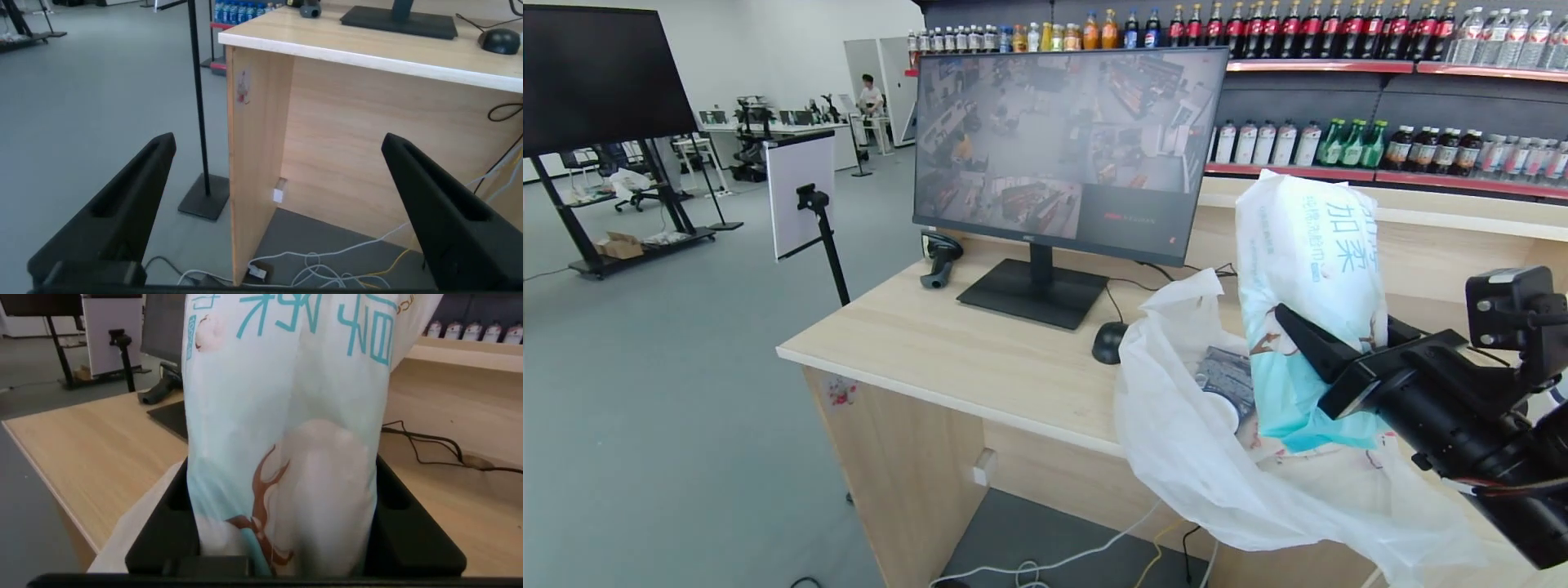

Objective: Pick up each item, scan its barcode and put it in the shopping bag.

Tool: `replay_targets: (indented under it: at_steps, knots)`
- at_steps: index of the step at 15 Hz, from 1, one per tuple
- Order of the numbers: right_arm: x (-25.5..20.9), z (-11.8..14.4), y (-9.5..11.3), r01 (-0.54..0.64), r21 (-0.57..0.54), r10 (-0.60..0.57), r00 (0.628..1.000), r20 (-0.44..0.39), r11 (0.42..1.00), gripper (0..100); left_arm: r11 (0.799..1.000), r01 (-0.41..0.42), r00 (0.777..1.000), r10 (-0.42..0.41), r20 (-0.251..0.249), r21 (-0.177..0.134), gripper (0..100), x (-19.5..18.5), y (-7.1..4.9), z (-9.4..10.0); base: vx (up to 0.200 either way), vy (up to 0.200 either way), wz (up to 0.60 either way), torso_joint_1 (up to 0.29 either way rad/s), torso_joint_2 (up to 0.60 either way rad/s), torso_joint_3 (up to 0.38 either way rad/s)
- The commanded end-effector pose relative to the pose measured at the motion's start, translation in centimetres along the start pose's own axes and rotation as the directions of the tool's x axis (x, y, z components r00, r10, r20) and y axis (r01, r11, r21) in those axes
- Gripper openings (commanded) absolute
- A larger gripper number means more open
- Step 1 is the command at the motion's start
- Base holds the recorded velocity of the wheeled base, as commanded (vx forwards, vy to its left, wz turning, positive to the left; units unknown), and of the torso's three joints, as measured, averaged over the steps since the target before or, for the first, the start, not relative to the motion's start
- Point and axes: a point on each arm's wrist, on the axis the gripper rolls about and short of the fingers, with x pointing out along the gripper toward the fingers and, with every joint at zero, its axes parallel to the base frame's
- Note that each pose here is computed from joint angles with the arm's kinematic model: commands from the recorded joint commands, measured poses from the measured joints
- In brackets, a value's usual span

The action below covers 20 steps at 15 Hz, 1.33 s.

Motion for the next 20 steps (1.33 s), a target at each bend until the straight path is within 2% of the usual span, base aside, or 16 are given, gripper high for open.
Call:
replay_targets:
  at_steps: [1, 9, 10, 13, 20]
  knots:
    - [0.3, -0.7, 0.0, -0.001, -0.003, 0.001, 1.000, -0.025, 1.000, 0, 1.000, 0.000, 1.000, 0.000, 0.000, 0.000, 100, 0.0, 0.0, 0.0, 0.000, 0.000, 0.00, 0.000, 0.00, 0.000]
    - [0.4, -3.4, -0.4, 0.018, 0.000, -0.018, 0.990, -0.143, 1.000, 0, 1.000, 0.000, 1.000, 0.000, 0.002, 0.001, 100, 0.0, 0.0, 0.0, 0.000, 0.000, 0.00, 0.000, 0.00, 0.000]
    - [-0.2, -4.0, -0.3, 0.010, -0.001, -0.010, 0.983, -0.182, 1.000, 0, 1.000, 0.000, 1.000, 0.000, 0.002, 0.001, 100, 0.0, 0.0, 0.0, 0.000, 0.000, 0.00, 0.000, 0.00, 0.000]
    - [-0.5, -4.2, -0.4, 0.015, -0.004, -0.015, 0.980, -0.197, 1.000, 0, 1.000, 0.000, 1.000, 0.000, 0.002, 0.000, 100, 0.0, 0.0, 0.0, 0.000, 0.000, 0.00, 0.000, 0.00, 0.000]
    - [-1.4, -5.1, 0.7, -0.044, -0.009, 0.041, 0.967, -0.253, 0.999, 0, 1.000, 0.000, 1.000, 0.000, 0.002, 0.000, 100, 0.0, 0.0, 0.0, 0.000, 0.000, 0.00, 0.000, 0.00, 0.000]
